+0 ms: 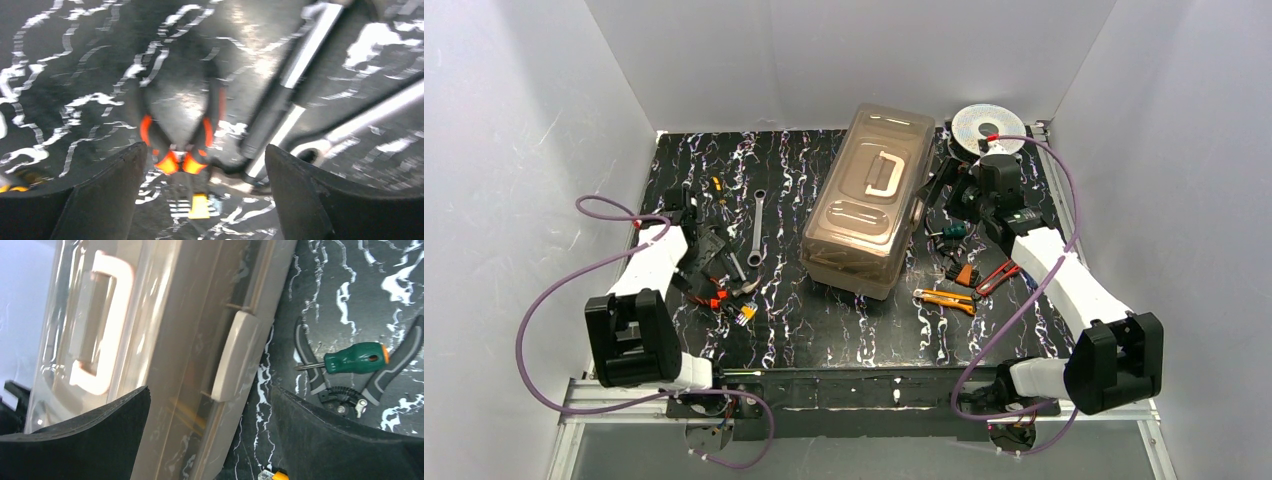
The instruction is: Pack the tool kit
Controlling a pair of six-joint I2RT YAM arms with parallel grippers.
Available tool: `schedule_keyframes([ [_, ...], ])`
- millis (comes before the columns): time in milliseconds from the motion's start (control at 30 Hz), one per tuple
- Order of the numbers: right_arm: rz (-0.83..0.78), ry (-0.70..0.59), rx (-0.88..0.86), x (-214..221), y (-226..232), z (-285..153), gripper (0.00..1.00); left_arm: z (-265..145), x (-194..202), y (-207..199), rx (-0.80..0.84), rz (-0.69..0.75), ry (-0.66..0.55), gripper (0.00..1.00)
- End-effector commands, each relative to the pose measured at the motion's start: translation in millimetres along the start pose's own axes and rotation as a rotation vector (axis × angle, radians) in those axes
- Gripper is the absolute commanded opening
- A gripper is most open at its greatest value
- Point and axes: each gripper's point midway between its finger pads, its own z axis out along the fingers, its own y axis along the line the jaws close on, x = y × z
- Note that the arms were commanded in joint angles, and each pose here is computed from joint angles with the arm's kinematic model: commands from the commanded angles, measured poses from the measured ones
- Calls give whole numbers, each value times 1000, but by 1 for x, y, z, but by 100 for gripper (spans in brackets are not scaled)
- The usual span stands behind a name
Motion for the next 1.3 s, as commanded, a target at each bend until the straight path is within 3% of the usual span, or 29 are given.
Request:
schedule_keyframes([
  [0, -57, 12, -195, -12, 40, -9, 97, -44, -13, -56, 353, 79, -50, 94],
  [100, -48, 25, -222, -15, 48, -11, 95, -85, -23, -81, 527, 180, -130, 98],
  [233, -11, 27, -114, -17, 32, -4, 95, -154, -5, -126, 839, 357, -173, 98],
  [300, 31, 44, -122, -11, 25, 0, 94, -178, 6, -147, 920, 413, -193, 98],
  [433, 303, 39, -349, 2, 5, -1, 90, -209, 30, -193, 1068, 526, -137, 98],
  [500, 360, 27, -458, -5, -2, -1, 86, -221, 41, -215, 1142, 561, -82, 98],
  [800, 484, 107, -739, 6, -6, 35, 91, -229, 78, -284, 1214, 673, 15, 98],
  [1033, 552, 85, -831, 2, -16, 67, 87, -217, 107, -300, 1290, 650, 173, 98],
  [1267, 471, 152, -925, 13, 24, 60, 83, -213, 123, -300, 1300, 692, 215, 97],
])
